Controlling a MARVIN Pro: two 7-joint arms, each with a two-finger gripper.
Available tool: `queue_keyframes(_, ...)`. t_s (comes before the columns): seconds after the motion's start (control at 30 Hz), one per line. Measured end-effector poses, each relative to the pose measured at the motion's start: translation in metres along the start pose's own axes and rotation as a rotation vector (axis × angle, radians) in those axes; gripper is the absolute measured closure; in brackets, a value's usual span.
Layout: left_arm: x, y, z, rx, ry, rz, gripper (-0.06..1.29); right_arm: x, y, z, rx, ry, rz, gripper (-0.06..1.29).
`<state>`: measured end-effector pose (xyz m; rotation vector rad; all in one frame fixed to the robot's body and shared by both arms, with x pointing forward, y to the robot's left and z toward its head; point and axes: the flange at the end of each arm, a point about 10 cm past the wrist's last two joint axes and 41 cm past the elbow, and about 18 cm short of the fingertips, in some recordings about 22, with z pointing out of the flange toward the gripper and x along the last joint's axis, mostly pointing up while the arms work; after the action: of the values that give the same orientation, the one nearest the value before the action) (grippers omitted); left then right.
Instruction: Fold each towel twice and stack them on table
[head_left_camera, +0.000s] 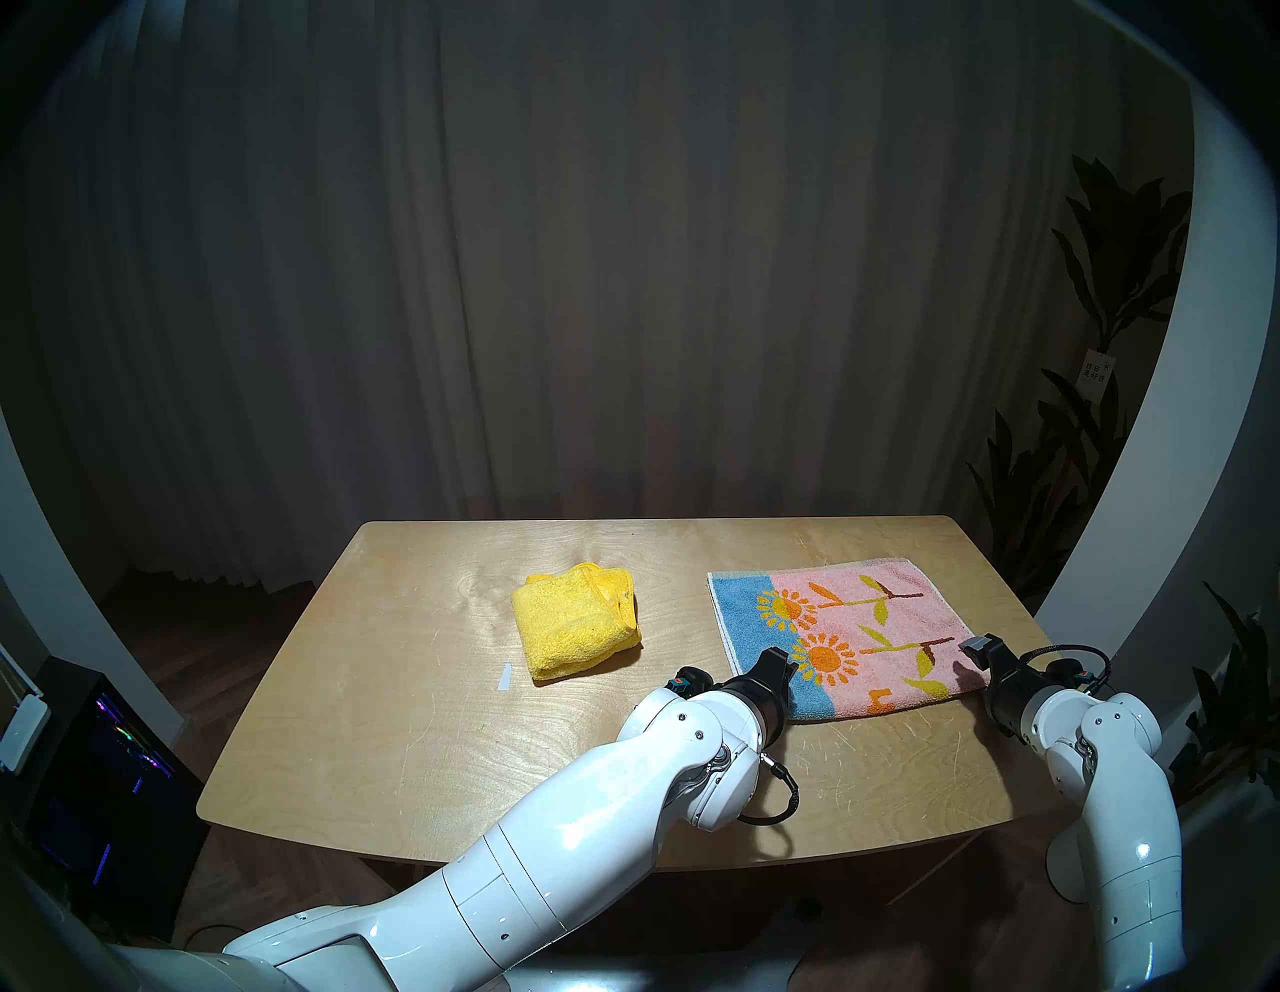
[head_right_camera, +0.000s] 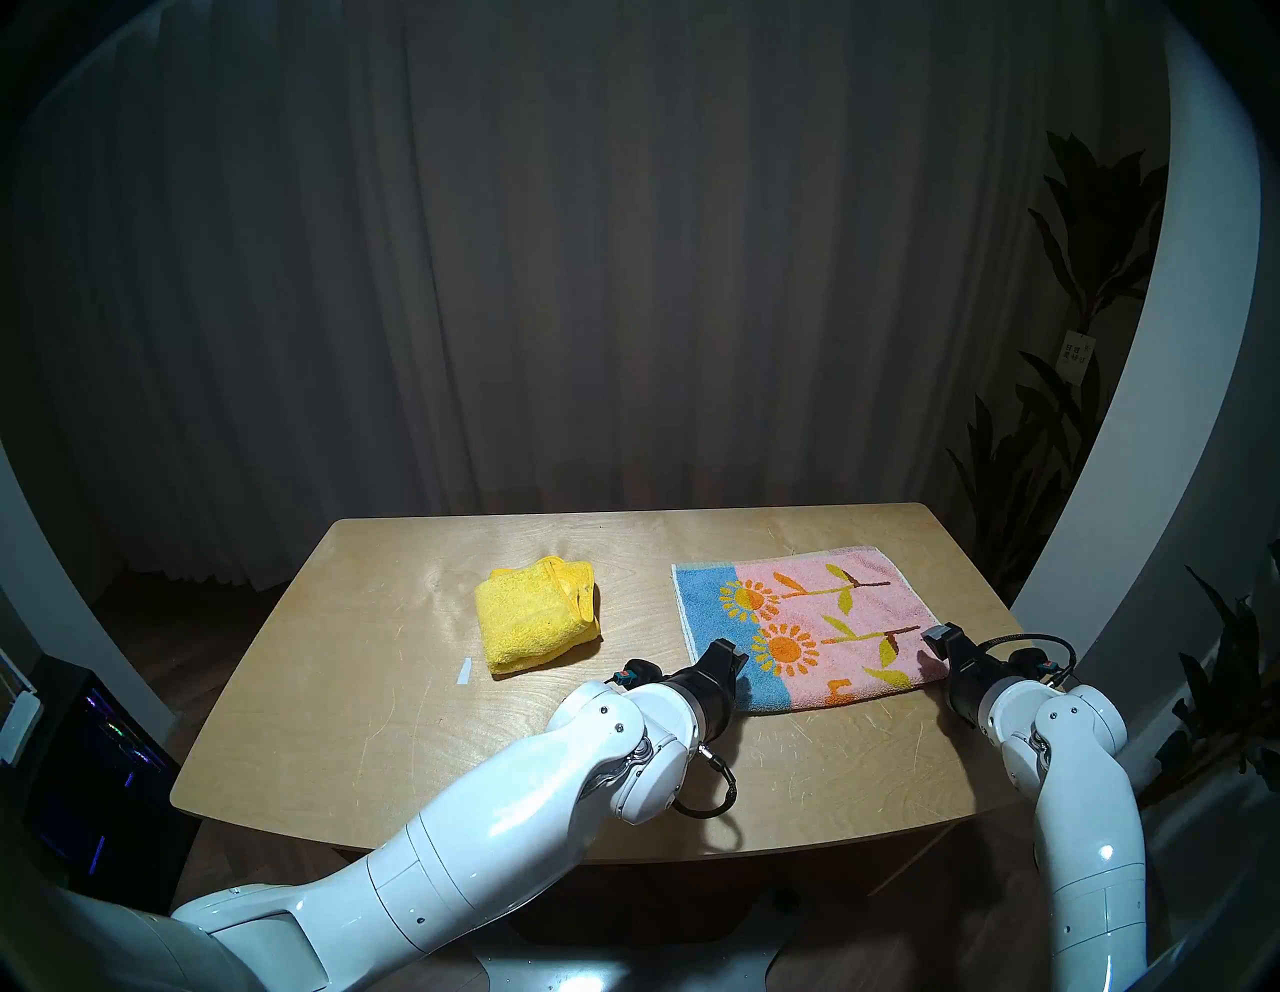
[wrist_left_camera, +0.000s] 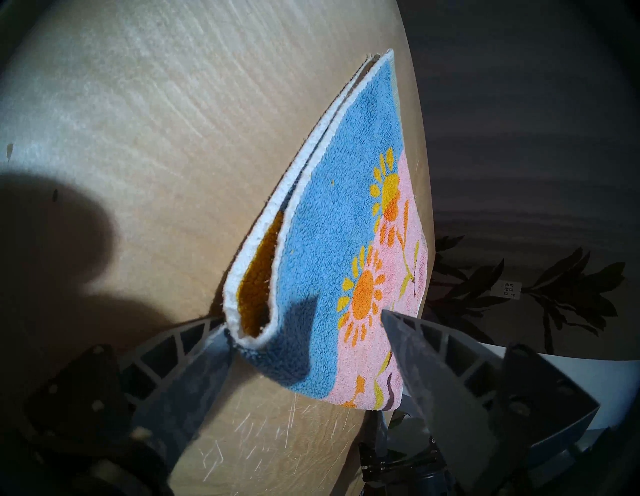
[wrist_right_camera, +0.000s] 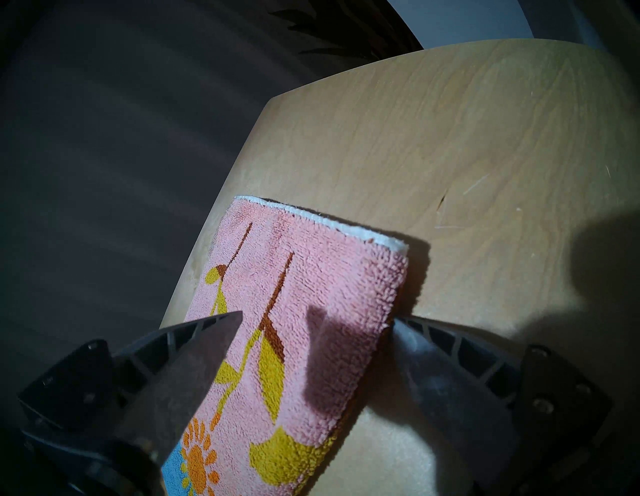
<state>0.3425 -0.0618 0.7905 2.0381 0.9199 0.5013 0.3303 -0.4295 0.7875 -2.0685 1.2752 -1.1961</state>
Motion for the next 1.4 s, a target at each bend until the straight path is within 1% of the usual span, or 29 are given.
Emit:
queue_keyframes(0.07,-0.002,0.000,0.002,0.000,-0.005,0.006,0.23,0.000,0.000,0.000,-0.001,0.000,0.001,0.11)
queue_keyframes(0.27,-0.007,0.003,0.007,-0.002,-0.015,0.019,0.23,0.000,0.000,0.000,-0.005,-0.001,0.005,0.11)
queue_keyframes(0.4,-0.008,0.005,0.010,0.001,-0.009,0.024,0.23,0.000,0.000,-0.001,-0.010,-0.001,0.005,0.11)
queue_keyframes(0.6,-0.008,-0.001,0.016,0.033,0.008,0.022,0.23,0.001,-0.001,-0.001,-0.015,0.000,0.005,0.11)
queue_keyframes(0.7,-0.008,-0.004,0.017,0.045,0.013,0.023,0.34,0.001,-0.001,-0.002,-0.020,0.000,0.006,0.11)
queue_keyframes(0.73,-0.008,-0.004,0.018,0.049,0.014,0.023,0.42,0.002,0.001,-0.002,-0.026,0.000,0.006,0.11)
queue_keyframes(0.8,-0.008,-0.006,0.019,0.054,0.019,0.023,0.64,-0.001,0.006,-0.002,-0.049,-0.007,0.008,0.11)
queue_keyframes(0.87,-0.008,-0.005,0.020,0.054,0.020,0.023,0.70,-0.002,0.008,-0.002,-0.058,-0.011,0.009,0.11)
queue_keyframes(0.93,-0.008,-0.004,0.021,0.052,0.022,0.023,0.83,-0.003,0.010,-0.002,-0.067,-0.015,0.011,0.11)
queue_keyframes(0.97,-0.008,-0.004,0.022,0.052,0.024,0.023,0.92,-0.004,0.010,-0.002,-0.071,-0.017,0.012,0.11)
queue_keyframes(1.0,-0.008,-0.004,0.022,0.052,0.025,0.024,0.98,-0.004,0.010,-0.002,-0.072,-0.018,0.013,0.23)
queue_keyframes(1.03,-0.008,-0.004,0.022,0.052,0.026,0.024,1.00,-0.004,0.010,-0.002,-0.073,-0.018,0.014,0.40)
queue_keyframes(1.07,-0.008,-0.003,0.023,0.051,0.029,0.024,1.01,-0.004,0.010,-0.002,-0.073,-0.018,0.015,0.52)
queue_keyframes(1.13,-0.007,-0.003,0.024,0.051,0.032,0.025,1.08,-0.003,0.009,-0.001,-0.073,-0.018,0.016,0.79)
queue_keyframes(1.17,-0.007,-0.002,0.024,0.051,0.034,0.025,1.10,-0.003,0.009,-0.001,-0.073,-0.018,0.017,0.85)
queue_keyframes(1.2,-0.006,-0.002,0.025,0.051,0.036,0.026,1.11,-0.003,0.009,0.000,-0.071,-0.018,0.019,1.04)
queue_keyframes(1.23,-0.005,-0.002,0.025,0.051,0.038,0.026,1.13,-0.003,0.008,0.000,-0.069,-0.018,0.020,1.12)
queue_keyframes(1.3,-0.004,-0.001,0.025,0.050,0.041,0.027,1.22,-0.002,0.008,0.001,-0.064,-0.019,0.023,1.17)
queue_keyframes(1.33,-0.003,-0.001,0.025,0.050,0.043,0.027,1.26,-0.002,0.008,0.002,-0.061,-0.022,0.026,1.26)
queue_keyframes(1.4,-0.001,-0.001,0.024,0.050,0.047,0.028,1.26,-0.002,0.008,0.002,-0.057,-0.028,0.028,1.26)
